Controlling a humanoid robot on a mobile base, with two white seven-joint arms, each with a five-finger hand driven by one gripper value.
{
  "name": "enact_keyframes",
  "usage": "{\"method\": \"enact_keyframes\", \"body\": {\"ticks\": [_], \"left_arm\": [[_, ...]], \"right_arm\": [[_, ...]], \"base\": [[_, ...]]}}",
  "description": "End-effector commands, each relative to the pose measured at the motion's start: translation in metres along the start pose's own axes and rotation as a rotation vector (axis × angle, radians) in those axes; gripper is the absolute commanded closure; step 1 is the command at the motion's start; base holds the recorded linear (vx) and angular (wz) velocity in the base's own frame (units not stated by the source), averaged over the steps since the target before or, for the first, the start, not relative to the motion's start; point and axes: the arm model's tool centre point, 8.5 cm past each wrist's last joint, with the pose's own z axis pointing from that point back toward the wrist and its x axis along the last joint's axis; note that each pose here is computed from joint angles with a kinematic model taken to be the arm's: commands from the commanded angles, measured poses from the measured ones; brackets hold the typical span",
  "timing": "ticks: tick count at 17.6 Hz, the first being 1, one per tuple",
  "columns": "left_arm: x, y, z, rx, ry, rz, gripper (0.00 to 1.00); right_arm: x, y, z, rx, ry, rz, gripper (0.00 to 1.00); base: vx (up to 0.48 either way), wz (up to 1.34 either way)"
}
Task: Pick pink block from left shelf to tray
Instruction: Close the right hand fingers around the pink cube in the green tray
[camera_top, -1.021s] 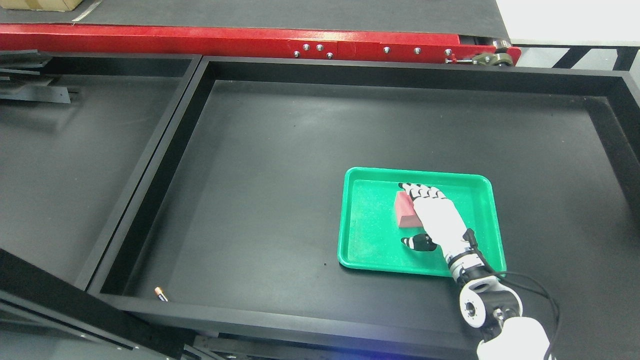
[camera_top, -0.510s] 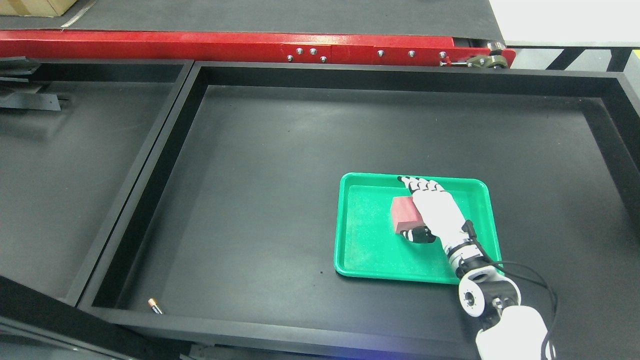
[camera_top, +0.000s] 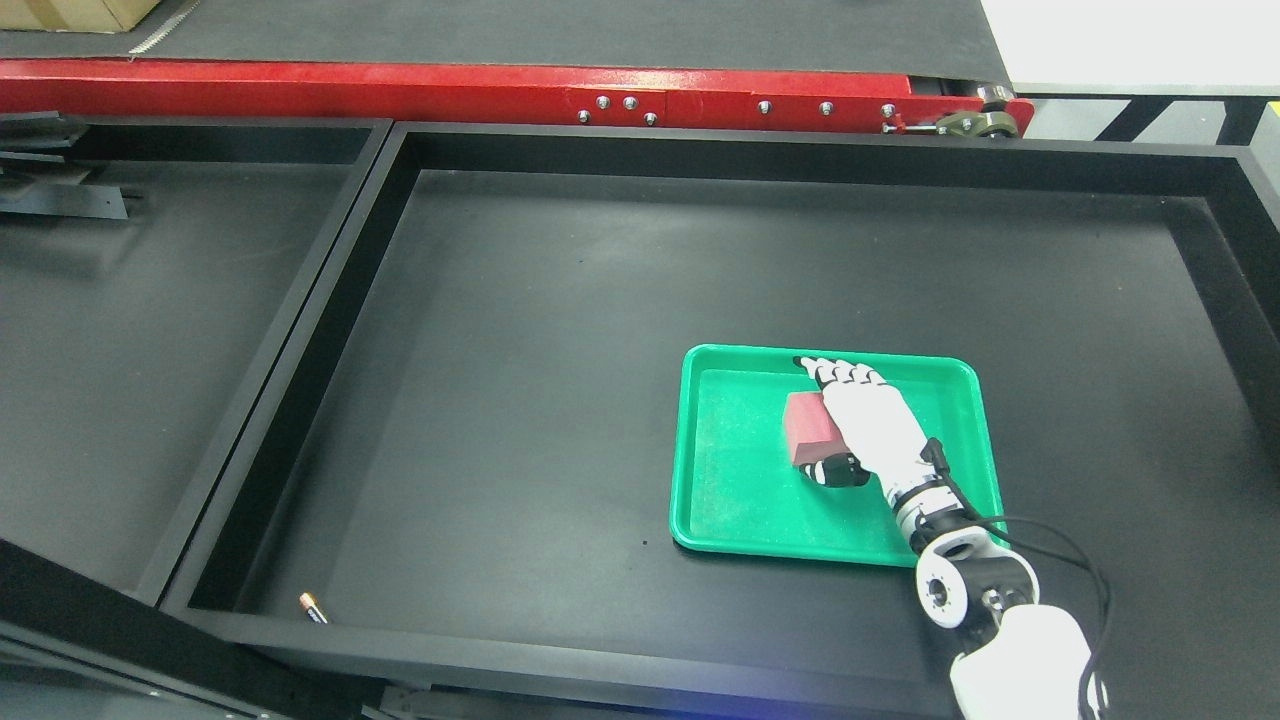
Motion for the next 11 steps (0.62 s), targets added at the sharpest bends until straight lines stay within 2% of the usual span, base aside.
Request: {"method": "enact_keyframes", "body": {"ticks": [1, 8, 11], "left_arm": [[-0.0069, 0.0103, 0.0021, 0.015, 0.003, -0.002, 0.00], [-0.0069, 0.0103, 0.0021, 0.015, 0.003, -0.002, 0.00], [-0.0069, 0.0103, 0.0021, 0.015, 0.003, -0.002, 0.00]], "right_arm": [[-0.0106, 0.0102, 0.0020, 0.049, 0.020, 0.008, 0.00], [-0.0114, 0.0130, 0.0021, 0.069, 0.023, 0.008, 0.01], [-0.0186, 0.0091, 0.0024, 0.056, 0.043, 0.005, 0.06]], "base": [[0.000, 0.00], [0.000, 0.00], [0.000, 0.00]]}}
